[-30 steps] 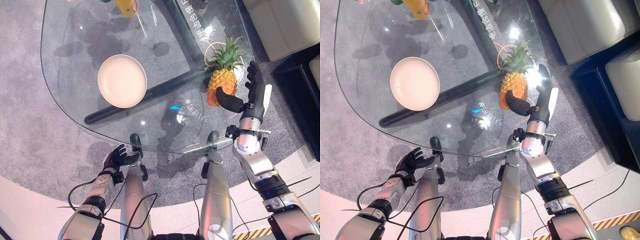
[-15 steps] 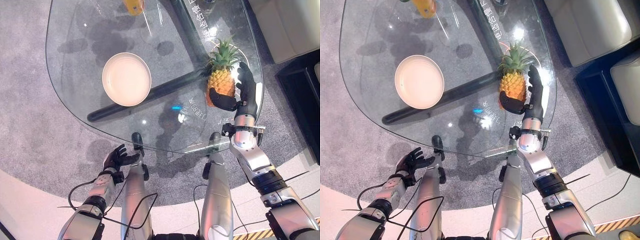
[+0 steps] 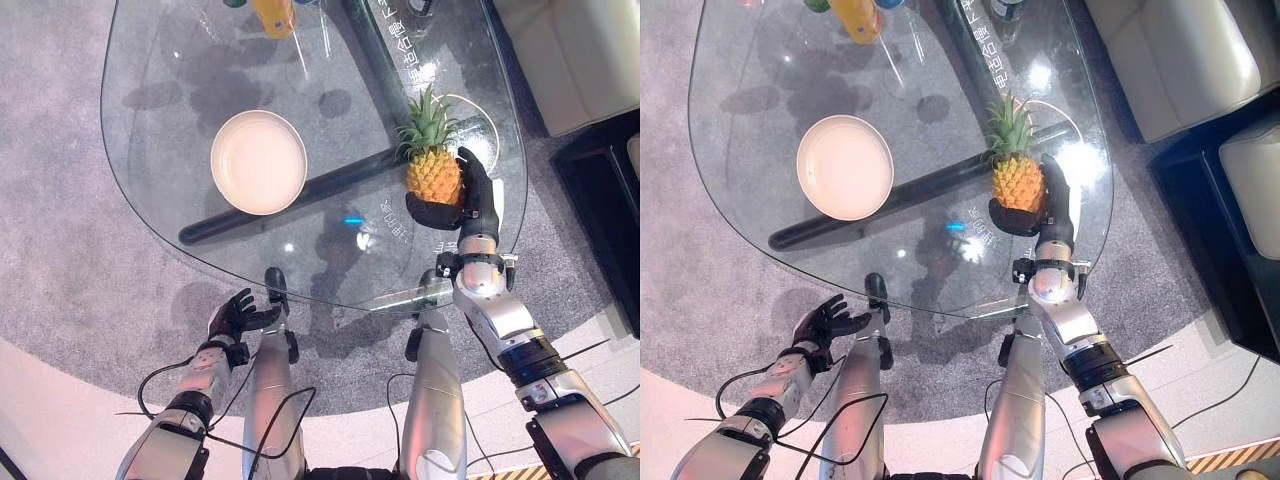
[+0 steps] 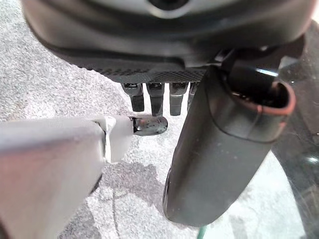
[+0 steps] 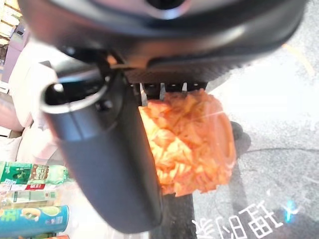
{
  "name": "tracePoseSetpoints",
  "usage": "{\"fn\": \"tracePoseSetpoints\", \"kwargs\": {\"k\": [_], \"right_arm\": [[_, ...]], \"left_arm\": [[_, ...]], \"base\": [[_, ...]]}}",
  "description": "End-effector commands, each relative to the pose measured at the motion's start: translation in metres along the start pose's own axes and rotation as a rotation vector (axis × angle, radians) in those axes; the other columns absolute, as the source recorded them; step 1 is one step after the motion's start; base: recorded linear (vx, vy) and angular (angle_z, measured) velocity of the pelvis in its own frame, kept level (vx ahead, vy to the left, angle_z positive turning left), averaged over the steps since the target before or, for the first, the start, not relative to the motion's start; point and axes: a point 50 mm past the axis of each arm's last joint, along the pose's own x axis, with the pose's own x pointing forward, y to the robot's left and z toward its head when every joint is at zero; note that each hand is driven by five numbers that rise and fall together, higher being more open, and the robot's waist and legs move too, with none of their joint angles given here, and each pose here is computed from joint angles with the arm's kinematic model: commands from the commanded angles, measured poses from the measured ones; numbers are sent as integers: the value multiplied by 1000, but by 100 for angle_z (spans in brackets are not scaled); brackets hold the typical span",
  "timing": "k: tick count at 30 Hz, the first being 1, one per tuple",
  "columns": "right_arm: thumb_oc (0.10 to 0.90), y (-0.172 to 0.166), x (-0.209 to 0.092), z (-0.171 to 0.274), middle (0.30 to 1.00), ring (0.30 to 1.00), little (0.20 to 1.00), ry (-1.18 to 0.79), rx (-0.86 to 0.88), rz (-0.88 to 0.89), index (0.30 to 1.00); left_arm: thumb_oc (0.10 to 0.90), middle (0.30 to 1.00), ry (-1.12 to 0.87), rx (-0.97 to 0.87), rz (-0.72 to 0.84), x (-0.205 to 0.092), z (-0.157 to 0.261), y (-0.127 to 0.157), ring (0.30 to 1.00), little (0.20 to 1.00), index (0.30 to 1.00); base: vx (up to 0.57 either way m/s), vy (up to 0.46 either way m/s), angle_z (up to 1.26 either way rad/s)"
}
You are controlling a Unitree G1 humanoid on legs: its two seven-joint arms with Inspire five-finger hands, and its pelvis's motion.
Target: Pick up the fruit to the plate
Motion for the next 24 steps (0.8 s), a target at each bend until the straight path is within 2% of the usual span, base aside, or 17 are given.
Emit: {"fn": "tracePoseSetpoints", "kwargs": {"k": [1, 8, 9, 10, 11, 17, 24], "right_arm": [[800, -18, 2, -4, 900, 900, 900, 16, -25, -73, 900], [800, -17, 0, -5, 900, 900, 900, 14, -74, -72, 900], [630, -18, 2, 1, 754, 754, 730, -14, -87, -80, 754], [630, -18, 2, 1, 754, 754, 730, -17, -91, -81, 754], [100, -18, 2, 2, 300, 300, 200, -27, -107, -82, 300], [100, -20, 2, 10, 300, 300, 200, -93, -188, -108, 300], [100, -25, 2, 24, 300, 300, 200, -178, -196, -159, 300]], "left_arm": [[800, 900, 57, 61, 73, -8, -17, 24, 900, 900, 900], [800, 900, 70, 65, 73, -9, -21, 24, 900, 900, 900], [800, 900, 56, 62, 72, -7, -16, 22, 900, 900, 900], [800, 900, 56, 62, 72, -8, -16, 22, 900, 900, 900], [800, 900, 56, 62, 72, -8, -16, 22, 900, 900, 900], [800, 900, 55, 58, 73, -8, -17, 22, 900, 900, 900], [800, 900, 59, 52, 73, -10, -21, 24, 900, 900, 900]], "base": [[0, 0, 0], [26, -5, 0], [-52, 9, 0], [-50, 7, 0], [0, 0, 0], [0, 0, 0], [0, 0, 0]]}}
